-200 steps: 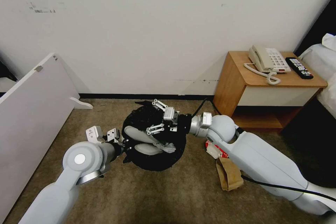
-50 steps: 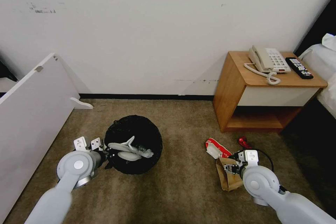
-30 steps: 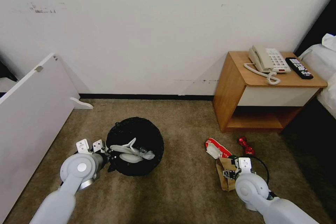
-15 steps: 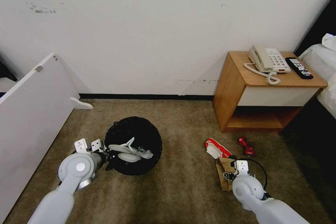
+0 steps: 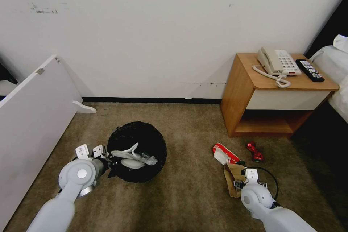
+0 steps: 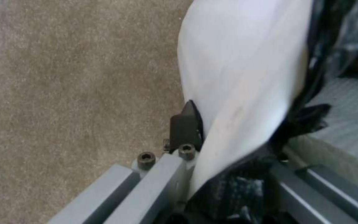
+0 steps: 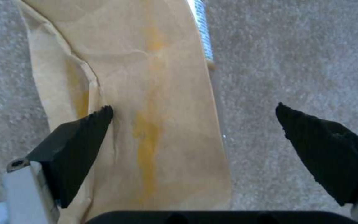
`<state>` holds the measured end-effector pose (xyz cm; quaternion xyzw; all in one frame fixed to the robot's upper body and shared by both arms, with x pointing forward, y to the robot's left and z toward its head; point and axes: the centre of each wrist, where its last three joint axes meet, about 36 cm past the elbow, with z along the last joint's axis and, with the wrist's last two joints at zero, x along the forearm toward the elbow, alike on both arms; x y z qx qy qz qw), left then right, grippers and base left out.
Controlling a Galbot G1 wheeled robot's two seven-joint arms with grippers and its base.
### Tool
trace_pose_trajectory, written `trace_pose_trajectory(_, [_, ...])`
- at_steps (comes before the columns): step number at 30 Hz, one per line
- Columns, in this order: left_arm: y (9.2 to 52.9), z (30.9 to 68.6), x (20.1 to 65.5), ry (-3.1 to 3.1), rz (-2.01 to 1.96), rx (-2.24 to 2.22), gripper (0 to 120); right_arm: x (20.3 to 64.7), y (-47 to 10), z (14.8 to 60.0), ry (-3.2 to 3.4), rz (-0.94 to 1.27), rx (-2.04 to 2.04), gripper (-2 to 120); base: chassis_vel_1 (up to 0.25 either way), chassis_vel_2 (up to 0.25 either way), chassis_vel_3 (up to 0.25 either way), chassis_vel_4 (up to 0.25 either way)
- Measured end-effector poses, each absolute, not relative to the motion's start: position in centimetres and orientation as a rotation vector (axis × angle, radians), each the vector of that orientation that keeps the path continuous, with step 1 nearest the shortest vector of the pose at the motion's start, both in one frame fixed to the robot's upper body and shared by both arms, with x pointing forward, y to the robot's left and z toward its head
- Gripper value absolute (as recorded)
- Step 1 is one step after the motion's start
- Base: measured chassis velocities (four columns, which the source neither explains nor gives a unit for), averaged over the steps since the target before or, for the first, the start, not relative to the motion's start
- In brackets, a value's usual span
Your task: Pick up the trash bin, then pick up the garbage from the floor and place it into the trash bin.
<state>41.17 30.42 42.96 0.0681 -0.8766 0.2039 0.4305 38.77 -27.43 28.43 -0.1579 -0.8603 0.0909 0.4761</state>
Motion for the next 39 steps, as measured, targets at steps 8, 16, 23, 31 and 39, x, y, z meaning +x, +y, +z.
trace_pose_trajectory(8, [31.5, 42.6, 41.1, -2.184, 0.493, 0.174, 0, 39.5, -25.3, 28.7, -2.128, 0.179, -0.367, 100, 0.0, 0.0, 0.0, 0.0])
trace_pose_trajectory(16, [31.7, 42.6, 41.1, -2.187, 0.484, 0.175, 0, 39.3, -24.0, 30.3, -2.164, 0.188, -0.348, 100, 0.0, 0.0, 0.0, 0.0])
trace_pose_trajectory(23, [31.4, 42.5, 41.2, -2.189, 0.492, 0.175, 0, 38.7, -24.5, 30.9, -2.168, 0.203, -0.351, 100, 0.0, 0.0, 0.0, 0.0])
trace_pose_trajectory(31, [31.3, 42.2, 41.0, -2.186, 0.496, 0.186, 0, 39.0, -24.3, 30.1, -2.161, 0.186, -0.346, 100, 0.0, 0.0, 0.0, 0.0])
trace_pose_trajectory(39, [31.7, 42.2, 41.3, -2.188, 0.496, 0.193, 0, 39.3, -25.4, 28.2, -2.15, 0.19, -0.368, 100, 0.0, 0.0, 0.0, 0.0])
